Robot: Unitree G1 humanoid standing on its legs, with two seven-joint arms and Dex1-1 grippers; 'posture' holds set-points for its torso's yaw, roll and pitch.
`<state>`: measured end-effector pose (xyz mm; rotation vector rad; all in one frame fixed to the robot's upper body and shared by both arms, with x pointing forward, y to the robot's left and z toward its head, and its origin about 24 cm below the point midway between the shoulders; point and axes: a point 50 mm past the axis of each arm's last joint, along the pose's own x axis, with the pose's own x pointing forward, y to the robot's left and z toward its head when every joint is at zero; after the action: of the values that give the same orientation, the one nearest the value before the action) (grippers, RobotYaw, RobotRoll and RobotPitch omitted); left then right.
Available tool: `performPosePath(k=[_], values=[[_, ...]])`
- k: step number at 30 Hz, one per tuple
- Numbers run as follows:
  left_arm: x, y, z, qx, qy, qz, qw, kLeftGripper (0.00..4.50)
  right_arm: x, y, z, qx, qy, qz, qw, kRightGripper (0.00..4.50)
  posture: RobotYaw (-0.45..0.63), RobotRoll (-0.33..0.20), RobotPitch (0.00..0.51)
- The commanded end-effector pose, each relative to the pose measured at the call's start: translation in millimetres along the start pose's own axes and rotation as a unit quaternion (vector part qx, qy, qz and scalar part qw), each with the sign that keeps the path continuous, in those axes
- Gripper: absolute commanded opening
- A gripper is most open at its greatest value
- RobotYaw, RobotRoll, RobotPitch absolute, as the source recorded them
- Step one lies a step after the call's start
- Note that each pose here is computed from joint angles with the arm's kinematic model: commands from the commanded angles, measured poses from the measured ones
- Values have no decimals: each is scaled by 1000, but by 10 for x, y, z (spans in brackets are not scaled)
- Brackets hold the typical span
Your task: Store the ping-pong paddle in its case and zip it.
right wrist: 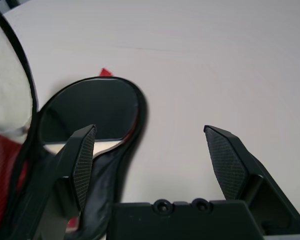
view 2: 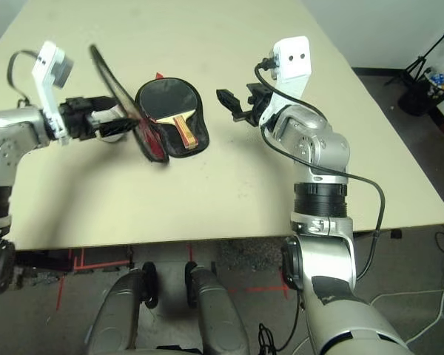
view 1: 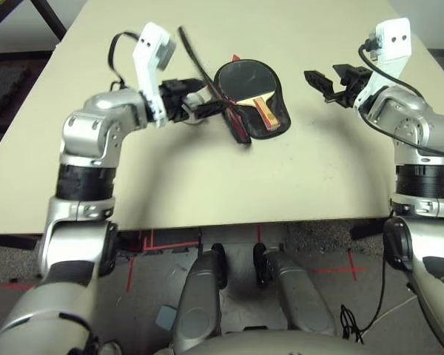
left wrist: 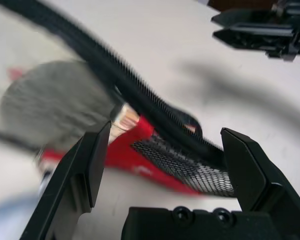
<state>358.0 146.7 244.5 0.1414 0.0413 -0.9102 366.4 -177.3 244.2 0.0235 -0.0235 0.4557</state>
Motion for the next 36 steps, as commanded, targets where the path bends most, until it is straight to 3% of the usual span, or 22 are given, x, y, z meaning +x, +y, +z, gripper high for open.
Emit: performPosePath(k=[1, 4, 6, 12, 19, 25, 31, 36], values=[[272, -13, -65, -7, -10, -3, 1000, 4500, 6, -10, 62, 23, -2, -10, 1000, 4457, -57, 0, 321], [501, -20, -88, -9, -25, -1, 1000, 4500, 23, -67, 107, 74, 13, -30, 997, 4457, -63, 0, 318], [555, -5, -30, -11, -43, 3, 999, 4500, 16, -81, 90, 151, 33, -37, 987, 4457, -73, 0, 313], [487, 34, 119, -25, -82, 5, 996, 4500, -82, 50, -21, 282, 134, 4, 950, 4457, -64, 0, 315], [267, -21, 60, -31, -84, 20, 996, 4500, -201, 160, -224, 324, 212, 16, 922, 4457, -32, 0, 327], [47, 27, -102, -59, -88, 77, 991, 4500, -232, 172, -430, 346, 233, 23, 908, 4457, -48, 0, 275], [-177, 90, -295, -87, -84, 132, 984, 4500, -241, 222, -581, 367, 248, 38, 896, 4457, -57, 0, 263], [-236, 105, -329, -96, -85, 152, 980, 4500, -248, 238, -656, 396, 247, 56, 883, 4457, -48, 0, 267]])
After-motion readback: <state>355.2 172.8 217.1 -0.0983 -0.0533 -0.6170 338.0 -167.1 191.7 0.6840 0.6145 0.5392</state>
